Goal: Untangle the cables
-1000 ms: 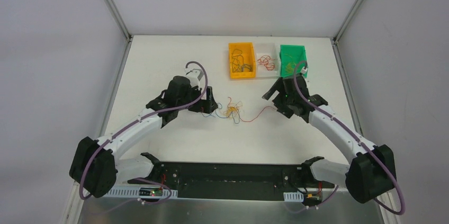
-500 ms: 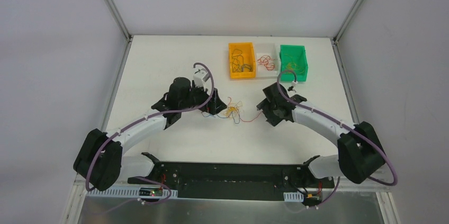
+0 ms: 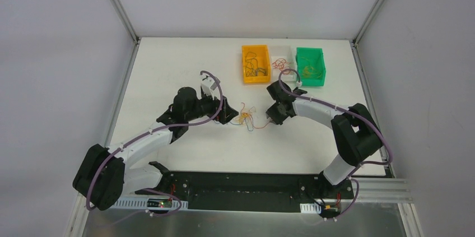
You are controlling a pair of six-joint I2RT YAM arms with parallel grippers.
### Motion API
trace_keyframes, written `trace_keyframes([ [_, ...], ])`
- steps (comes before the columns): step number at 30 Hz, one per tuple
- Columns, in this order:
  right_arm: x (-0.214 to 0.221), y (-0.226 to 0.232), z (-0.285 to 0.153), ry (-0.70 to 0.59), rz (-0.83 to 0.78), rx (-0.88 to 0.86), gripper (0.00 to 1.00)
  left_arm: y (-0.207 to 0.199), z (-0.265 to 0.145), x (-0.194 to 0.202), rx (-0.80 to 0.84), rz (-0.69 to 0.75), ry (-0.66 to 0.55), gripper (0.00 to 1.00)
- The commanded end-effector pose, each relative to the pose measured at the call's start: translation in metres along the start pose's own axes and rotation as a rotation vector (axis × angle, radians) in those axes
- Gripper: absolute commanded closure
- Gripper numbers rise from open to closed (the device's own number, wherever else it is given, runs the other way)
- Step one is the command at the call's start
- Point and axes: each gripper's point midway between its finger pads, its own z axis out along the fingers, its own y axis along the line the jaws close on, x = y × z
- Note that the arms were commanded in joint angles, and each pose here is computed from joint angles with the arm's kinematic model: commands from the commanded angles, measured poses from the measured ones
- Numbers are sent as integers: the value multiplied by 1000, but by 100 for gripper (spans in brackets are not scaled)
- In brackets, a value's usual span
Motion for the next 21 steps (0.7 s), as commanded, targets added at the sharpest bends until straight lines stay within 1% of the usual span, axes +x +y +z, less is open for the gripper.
trace_keyframes([
  [1,9,3,0,56,5,-13,83,-9,10,-2,66,12,-16,6],
  [3,6,-2,-1,43,9,-13,98,-5,17,5,59,-5,19,7],
  [4,4,-5,-2,43,16,-14,100,-3,20,7,53,-14,37,7],
  [7,2,-4,-5,65,25,-57,100,4,30,11,10,-48,106,5],
  [9,0,-4,-8,70,16,-83,100,12,37,10,-73,-59,172,5],
  [11,0,-5,-10,73,10,-102,100,12,43,12,-128,-37,252,6],
  [14,3,-2,-13,88,-7,-145,100,10,49,13,-200,4,309,7],
  [17,4,1,-16,88,-8,-183,100,5,56,15,-216,4,345,8],
  [19,4,2,-17,87,-4,-194,100,2,62,20,-239,13,389,9],
  [21,3,3,-18,85,-2,-202,100,10,65,31,-310,31,463,10],
])
